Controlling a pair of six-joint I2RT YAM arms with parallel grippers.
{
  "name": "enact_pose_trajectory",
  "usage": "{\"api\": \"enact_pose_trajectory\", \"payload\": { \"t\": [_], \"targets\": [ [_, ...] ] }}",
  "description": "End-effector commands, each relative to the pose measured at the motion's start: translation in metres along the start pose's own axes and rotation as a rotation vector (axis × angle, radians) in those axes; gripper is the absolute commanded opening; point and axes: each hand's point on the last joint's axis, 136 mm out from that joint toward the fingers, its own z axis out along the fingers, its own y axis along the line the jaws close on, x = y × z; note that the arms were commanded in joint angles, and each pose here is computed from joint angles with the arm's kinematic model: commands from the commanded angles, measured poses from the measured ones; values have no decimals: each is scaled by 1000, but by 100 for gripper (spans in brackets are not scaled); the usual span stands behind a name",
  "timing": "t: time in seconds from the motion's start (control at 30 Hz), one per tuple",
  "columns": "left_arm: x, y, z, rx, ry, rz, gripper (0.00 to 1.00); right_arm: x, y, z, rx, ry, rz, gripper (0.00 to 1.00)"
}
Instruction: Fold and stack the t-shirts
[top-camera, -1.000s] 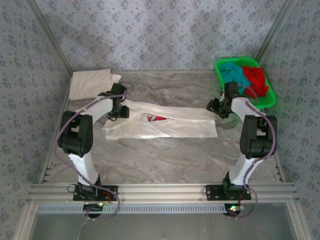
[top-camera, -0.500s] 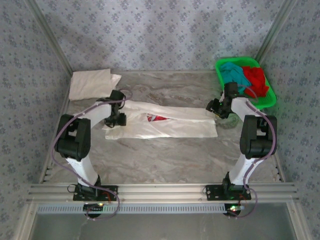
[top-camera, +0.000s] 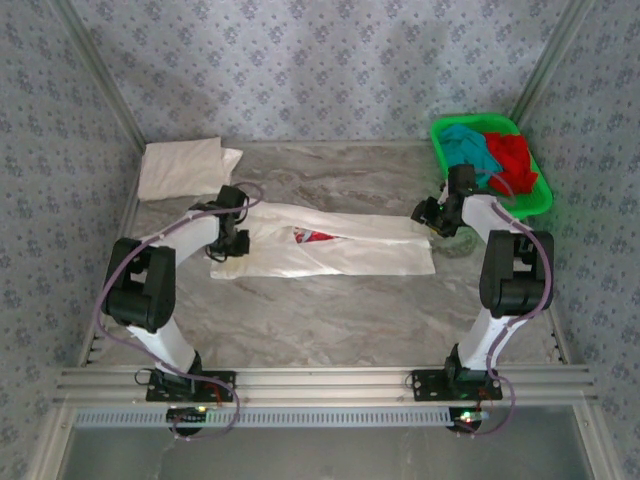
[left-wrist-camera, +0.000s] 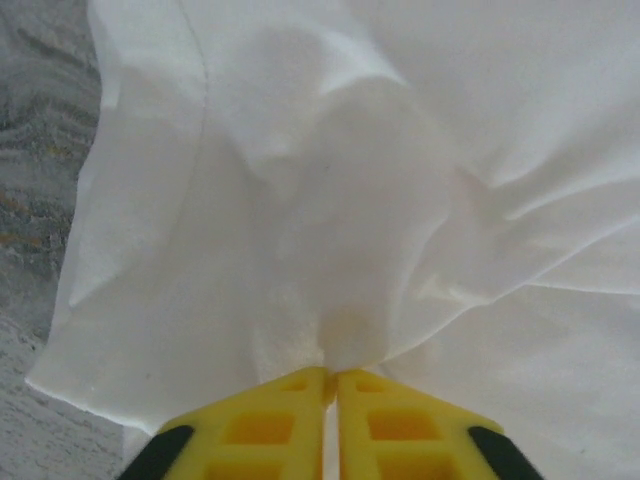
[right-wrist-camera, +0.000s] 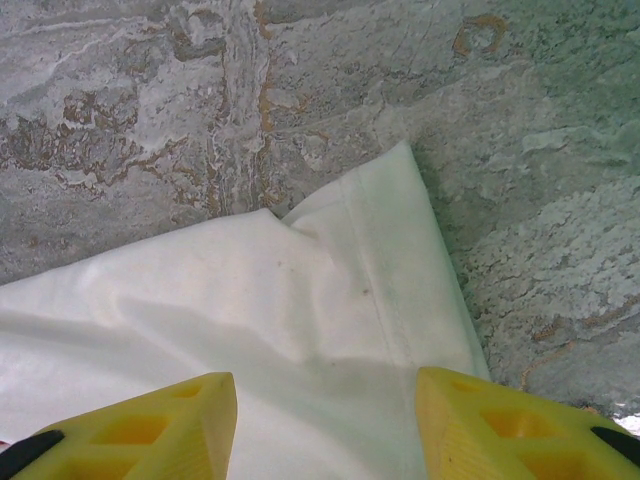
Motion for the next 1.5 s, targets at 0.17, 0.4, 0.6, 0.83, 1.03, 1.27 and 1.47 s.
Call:
{"api": "enact_pose_trajectory", "payload": {
  "t": [0.17,0.4,0.6,0.83,1.03,1.27,1.47],
  "targets": [
    [-9,7,-4,-23,-20,-1,29,-5,10,-8,-31,-15,-5,53],
    [-10,7,6,-22,3,11,47,-5,13,-6,-40,-14,-2,53],
    [-11,8,16,-34,16,13,23,-3,12,-6,-38,-9,-5,52],
    [-21,8,-5,-35,-23,9,14,-1,11,-6,-38,-6,-7,52],
    [-29,13,-27,-60,-42,23,12,-1,13,-6,-47,-6,-6,52],
    [-33,15,-36,-65,-54,31,32,-1,14,-6,-49,-6,-9,52],
    [-26,11,-20,-50,-13,45,21,-1,15,-7,-57,-4,-8,52]
  ]
}}
